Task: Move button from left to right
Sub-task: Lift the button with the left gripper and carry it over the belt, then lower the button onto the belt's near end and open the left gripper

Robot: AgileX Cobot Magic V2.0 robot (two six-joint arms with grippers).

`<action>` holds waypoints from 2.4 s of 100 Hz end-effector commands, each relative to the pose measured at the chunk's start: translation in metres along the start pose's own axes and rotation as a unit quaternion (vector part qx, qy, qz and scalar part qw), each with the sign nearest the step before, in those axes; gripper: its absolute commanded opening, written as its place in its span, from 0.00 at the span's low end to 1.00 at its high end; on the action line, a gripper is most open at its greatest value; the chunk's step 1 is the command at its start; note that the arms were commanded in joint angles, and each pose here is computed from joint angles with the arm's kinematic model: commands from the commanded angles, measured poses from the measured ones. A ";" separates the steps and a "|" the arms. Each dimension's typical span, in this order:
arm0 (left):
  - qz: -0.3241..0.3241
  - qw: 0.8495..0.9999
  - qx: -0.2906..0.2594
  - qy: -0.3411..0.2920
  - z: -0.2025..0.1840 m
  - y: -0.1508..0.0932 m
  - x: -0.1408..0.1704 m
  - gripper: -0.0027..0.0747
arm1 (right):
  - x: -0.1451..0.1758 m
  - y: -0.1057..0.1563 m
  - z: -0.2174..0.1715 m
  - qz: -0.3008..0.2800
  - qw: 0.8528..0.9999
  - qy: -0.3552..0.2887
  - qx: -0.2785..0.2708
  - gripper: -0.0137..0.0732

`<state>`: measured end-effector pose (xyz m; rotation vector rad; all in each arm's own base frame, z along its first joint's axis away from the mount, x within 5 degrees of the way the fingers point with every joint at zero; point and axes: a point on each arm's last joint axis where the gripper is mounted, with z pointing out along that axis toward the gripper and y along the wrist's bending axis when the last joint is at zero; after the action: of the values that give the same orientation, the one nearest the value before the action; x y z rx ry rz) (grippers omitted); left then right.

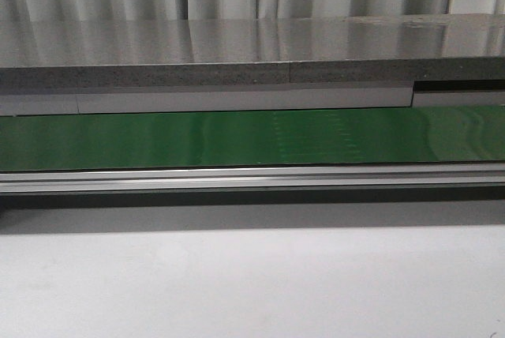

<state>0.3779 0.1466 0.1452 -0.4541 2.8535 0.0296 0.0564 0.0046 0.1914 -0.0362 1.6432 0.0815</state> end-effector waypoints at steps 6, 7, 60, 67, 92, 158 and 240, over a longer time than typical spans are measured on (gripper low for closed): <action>-0.006 0.999 0.000 -0.049 -0.025 0.001 -0.013 0.41 | -0.014 0.000 -0.003 -0.005 0.998 -0.059 0.001 0.08; -0.006 0.999 0.000 -0.049 -0.025 0.001 -0.013 0.39 | -0.014 0.000 -0.003 -0.005 0.998 -0.059 0.001 0.08; -0.005 0.998 0.003 -0.061 -0.056 0.000 -0.023 0.02 | -0.014 0.000 -0.003 -0.005 0.998 -0.059 0.001 0.08; -0.011 0.997 0.012 -0.078 -0.072 -0.002 -0.027 0.02 | -0.014 0.000 -0.003 -0.005 0.998 -0.059 0.001 0.08; -0.003 0.992 0.027 -0.121 -0.126 -0.016 -0.026 0.02 | -0.014 0.000 -0.003 -0.005 0.998 -0.059 0.001 0.08; 0.110 0.988 0.062 -0.088 -0.127 -0.098 -0.002 0.02 | -0.014 0.000 -0.003 -0.005 0.998 -0.059 0.001 0.08; 0.105 0.989 0.064 -0.079 -0.112 -0.097 0.006 0.80 | -0.014 0.000 -0.003 -0.005 0.998 -0.059 0.001 0.08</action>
<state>0.3751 0.0483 0.2258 -0.1172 2.8232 -0.0726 0.0564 0.0046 0.1914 -0.0362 1.6432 0.0815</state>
